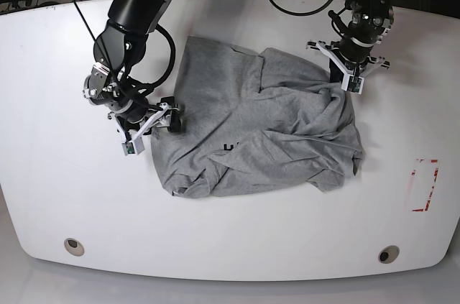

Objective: Fold the T-shirt properly
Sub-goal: 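Reach the right gripper to the shirt edge and grasp it, then lift the shirt with both grippers and stretch it apart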

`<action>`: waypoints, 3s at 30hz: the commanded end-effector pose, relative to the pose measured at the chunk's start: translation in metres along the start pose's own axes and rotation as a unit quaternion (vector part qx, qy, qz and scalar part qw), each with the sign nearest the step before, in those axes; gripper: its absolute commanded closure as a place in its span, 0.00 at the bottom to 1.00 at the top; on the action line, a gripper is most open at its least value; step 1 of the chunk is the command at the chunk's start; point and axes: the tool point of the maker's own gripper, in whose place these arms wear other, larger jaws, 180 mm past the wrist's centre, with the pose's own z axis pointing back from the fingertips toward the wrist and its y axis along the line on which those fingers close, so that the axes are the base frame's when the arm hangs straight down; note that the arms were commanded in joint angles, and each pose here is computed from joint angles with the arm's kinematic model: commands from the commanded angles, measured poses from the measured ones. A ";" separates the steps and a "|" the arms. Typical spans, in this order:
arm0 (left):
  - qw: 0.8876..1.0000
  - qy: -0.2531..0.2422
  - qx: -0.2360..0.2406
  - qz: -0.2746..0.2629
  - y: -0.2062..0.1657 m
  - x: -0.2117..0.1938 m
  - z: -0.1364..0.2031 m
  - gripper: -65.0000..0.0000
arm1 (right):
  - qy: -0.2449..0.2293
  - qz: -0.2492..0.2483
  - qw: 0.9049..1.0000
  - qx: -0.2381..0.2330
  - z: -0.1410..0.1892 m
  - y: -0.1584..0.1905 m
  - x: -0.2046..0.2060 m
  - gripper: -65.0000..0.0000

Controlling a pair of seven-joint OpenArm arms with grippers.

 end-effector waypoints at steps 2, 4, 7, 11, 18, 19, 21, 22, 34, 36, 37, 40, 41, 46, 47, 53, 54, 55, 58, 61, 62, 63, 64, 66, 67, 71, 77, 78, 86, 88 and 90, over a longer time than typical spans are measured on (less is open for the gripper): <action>1.000 -0.024 0.003 -0.003 0.003 0.013 0.002 1.00 | -0.030 -0.008 0.999 0.020 -0.009 0.005 0.019 0.35; 1.000 -0.022 0.003 -0.003 0.003 0.012 0.002 1.00 | -0.026 -0.015 0.999 0.026 -0.014 0.007 0.017 0.35; 1.000 -0.023 0.003 -0.002 0.002 0.012 0.002 1.00 | -0.034 -0.021 0.999 0.032 -0.018 0.008 0.019 0.36; 1.000 -0.023 0.002 -0.002 0.002 0.013 0.003 1.00 | -0.045 -0.022 0.998 0.039 -0.021 0.016 0.023 0.45; 0.999 -0.040 0.003 -0.007 0.002 0.026 0.005 1.00 | -0.051 -0.017 0.998 0.036 -0.019 0.016 0.028 1.00; 0.999 -0.044 0.003 -0.007 0.002 0.029 0.006 1.00 | -0.055 -0.013 0.998 0.033 -0.017 0.014 0.031 1.00; 0.998 -0.056 0.005 -0.008 0.002 0.038 0.009 1.00 | -0.063 -0.001 0.998 0.020 -0.009 0.005 0.039 1.00; 0.998 -0.069 0.006 -0.011 0.002 0.047 0.013 1.00 | -0.067 0.003 0.998 0.016 -0.006 0.002 0.043 1.00; 0.987 -0.155 0.023 -0.029 0.012 0.127 0.025 1.00 | -0.123 0.121 0.983 -0.063 0.058 -0.021 0.128 1.00; 0.986 -0.162 0.028 -0.031 0.017 0.143 0.023 1.00 | -0.140 0.149 0.977 -0.069 0.066 -0.017 0.151 1.00; 0.985 -0.165 0.030 -0.033 0.018 0.150 0.022 1.00 | -0.147 0.160 0.974 -0.067 0.067 -0.012 0.160 1.00; 0.983 -0.175 0.030 -0.049 0.021 0.175 0.019 1.00 | -0.160 0.201 0.963 -0.080 0.081 -0.010 0.189 1.00; 0.982 -0.177 0.028 -0.061 0.022 0.183 0.019 1.00 | -0.166 0.209 0.960 -0.083 0.084 -0.009 0.199 1.00; 0.976 -0.169 0.021 -0.133 0.022 0.231 0.017 1.00 | -0.206 0.247 0.942 -0.093 0.105 0.001 0.253 1.00; 0.975 -0.176 0.026 -0.135 0.024 0.241 0.019 1.00 | -0.213 0.251 0.940 -0.094 0.109 0.003 0.263 1.00; 0.959 -0.218 0.072 -0.164 0.053 0.301 0.040 1.00 | -0.237 0.283 0.923 -0.110 0.134 0.009 0.323 1.00; 0.956 -0.227 0.081 -0.171 0.058 0.311 0.046 1.00 | -0.247 0.289 0.918 -0.112 0.141 0.013 0.334 1.00; 0.953 -0.235 0.087 -0.174 0.061 0.319 0.050 1.00 | -0.254 0.294 0.914 -0.113 0.146 0.017 0.342 1.00; 0.943 -0.257 0.107 -0.184 0.072 0.343 0.064 1.00 | -0.273 0.313 0.901 -0.129 0.167 0.019 0.366 1.00; 0.932 -0.279 0.127 -0.195 0.082 0.365 0.079 1.00 | -0.285 0.335 0.887 -0.142 0.186 0.027 0.387 1.00; 0.929 -0.284 0.132 -0.196 0.086 0.370 0.083 1.00 | -0.286 0.338 0.884 -0.148 0.191 0.027 0.392 1.00; 0.926 -0.289 0.138 -0.199 0.089 0.376 0.087 1.00 | -0.288 0.340 0.882 -0.155 0.199 0.027 0.398 1.00; 0.924 -0.293 0.144 -0.201 0.093 0.381 0.091 1.00 | -0.290 0.340 0.880 -0.160 0.205 0.027 0.403 1.00; 0.921 -0.296 0.149 -0.204 0.095 0.384 0.095 1.00 | -0.292 0.341 0.878 -0.168 0.213 0.027 0.409 1.00; 0.920 -0.296 0.152 -0.205 0.097 0.385 0.096 1.00 | -0.290 0.341 0.877 -0.174 0.217 0.024 0.409 1.00; 0.925 -0.282 0.151 -0.207 0.099 0.375 0.091 0.97 | -0.267 0.336 0.883 -0.189 0.215 0.008 0.400 1.00; 0.947 -0.208 0.128 -0.209 0.094 0.315 0.060 0.96 | -0.223 0.287 0.910 -0.201 0.193 -0.033 0.341 1.00; 0.951 -0.192 0.122 -0.211 0.092 0.302 0.054 0.96 | -0.209 0.288 0.913 -0.200 0.185 -0.035 0.326 1.00; 0.965 -0.087 0.071 -0.236 0.079 0.206 0.032 0.96 | -0.128 0.266 0.936 -0.191 0.147 -0.047 0.209 1.00; 0.967 -0.067 0.064 -0.238 0.078 0.186 0.031 0.96 | -0.113 0.242 0.945 -0.190 0.143 -0.052 0.179 1.00; 0.969 -0.039 0.054 -0.237 0.076 0.160 0.030 0.96 | -0.084 0.225 0.954 -0.181 0.133 -0.054 0.145 1.00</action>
